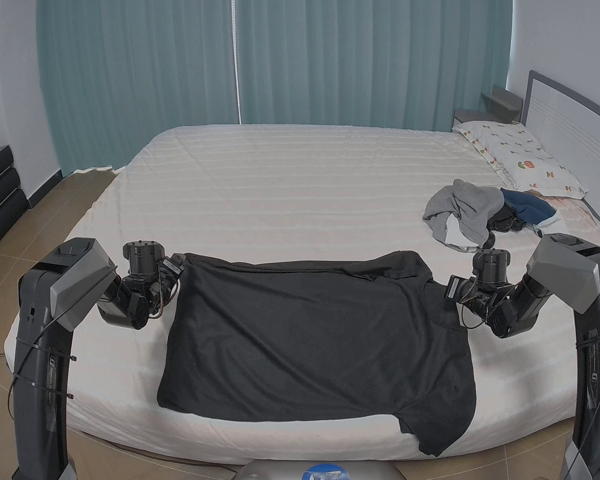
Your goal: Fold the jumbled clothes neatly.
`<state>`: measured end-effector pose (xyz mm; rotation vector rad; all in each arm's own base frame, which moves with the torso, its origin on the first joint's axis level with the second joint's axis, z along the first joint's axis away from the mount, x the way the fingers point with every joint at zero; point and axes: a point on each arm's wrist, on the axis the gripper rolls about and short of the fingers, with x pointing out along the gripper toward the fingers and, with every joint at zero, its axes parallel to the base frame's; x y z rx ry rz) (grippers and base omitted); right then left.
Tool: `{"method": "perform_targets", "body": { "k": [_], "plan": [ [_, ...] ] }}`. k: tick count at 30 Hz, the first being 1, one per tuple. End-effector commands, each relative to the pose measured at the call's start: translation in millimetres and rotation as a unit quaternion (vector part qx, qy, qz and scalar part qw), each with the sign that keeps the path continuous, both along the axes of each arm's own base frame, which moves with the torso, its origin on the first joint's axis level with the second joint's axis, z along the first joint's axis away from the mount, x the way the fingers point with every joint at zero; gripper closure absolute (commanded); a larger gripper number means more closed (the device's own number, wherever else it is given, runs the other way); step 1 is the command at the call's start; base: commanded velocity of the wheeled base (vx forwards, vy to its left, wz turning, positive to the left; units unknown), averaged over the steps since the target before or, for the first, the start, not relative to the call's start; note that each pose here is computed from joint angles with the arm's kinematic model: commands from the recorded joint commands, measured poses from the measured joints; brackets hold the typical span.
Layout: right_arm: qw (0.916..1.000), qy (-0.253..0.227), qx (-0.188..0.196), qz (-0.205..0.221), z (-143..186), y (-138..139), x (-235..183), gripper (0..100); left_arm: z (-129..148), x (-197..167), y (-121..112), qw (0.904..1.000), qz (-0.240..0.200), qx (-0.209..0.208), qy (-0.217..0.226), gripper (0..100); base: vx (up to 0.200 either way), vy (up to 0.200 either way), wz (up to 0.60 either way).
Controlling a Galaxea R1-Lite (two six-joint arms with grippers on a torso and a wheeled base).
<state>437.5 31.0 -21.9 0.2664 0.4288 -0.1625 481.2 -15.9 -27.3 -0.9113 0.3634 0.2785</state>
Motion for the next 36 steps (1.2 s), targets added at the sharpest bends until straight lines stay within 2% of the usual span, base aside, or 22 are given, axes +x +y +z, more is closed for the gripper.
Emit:
{"method": "perform_targets", "body": {
  "k": [1,7,19,20,27,31,36],
  "plan": [
    [1.0000,-0.003,0.000,-0.009,-4,-8,3,100,-1,0,0,1.0000,0.001,0.000,0.000,0,0.000,0.000,0.00],
    [0.9996,-0.028,0.001,-0.011,4,-10,6,100,-1,0,0,1.0000,0.001,0.000,0.000,0,0.000,0.000,0.00],
    [0.9999,0.010,-0.006,-0.006,-23,-10,4,100,-1,0,0,1.0000,0.001,0.000,0.001,0,0.000,0.000,0.00],
    [0.9999,0.010,-0.007,-0.006,-23,-10,4,0,-1,0,0,1.0000,0.001,0.000,0.002,0,0.000,0.000,0.00],
    [1.0000,-0.004,0.000,-0.006,-14,-9,5,0,1,-1,1,1.0000,0.001,0.000,0.005,0,0.000,0.000,0.00],
    [0.9997,-0.024,0.009,-0.005,3,-9,6,0,1,-1,1,1.0000,0.001,0.000,0.005,0,0.000,0.000,0.00],
    [0.9976,-0.052,0.043,0.011,30,6,10,0,7,-3,-2,1.0000,0.002,0.007,-0.003,0,0.000,0.000,0.00]
  ]
}}
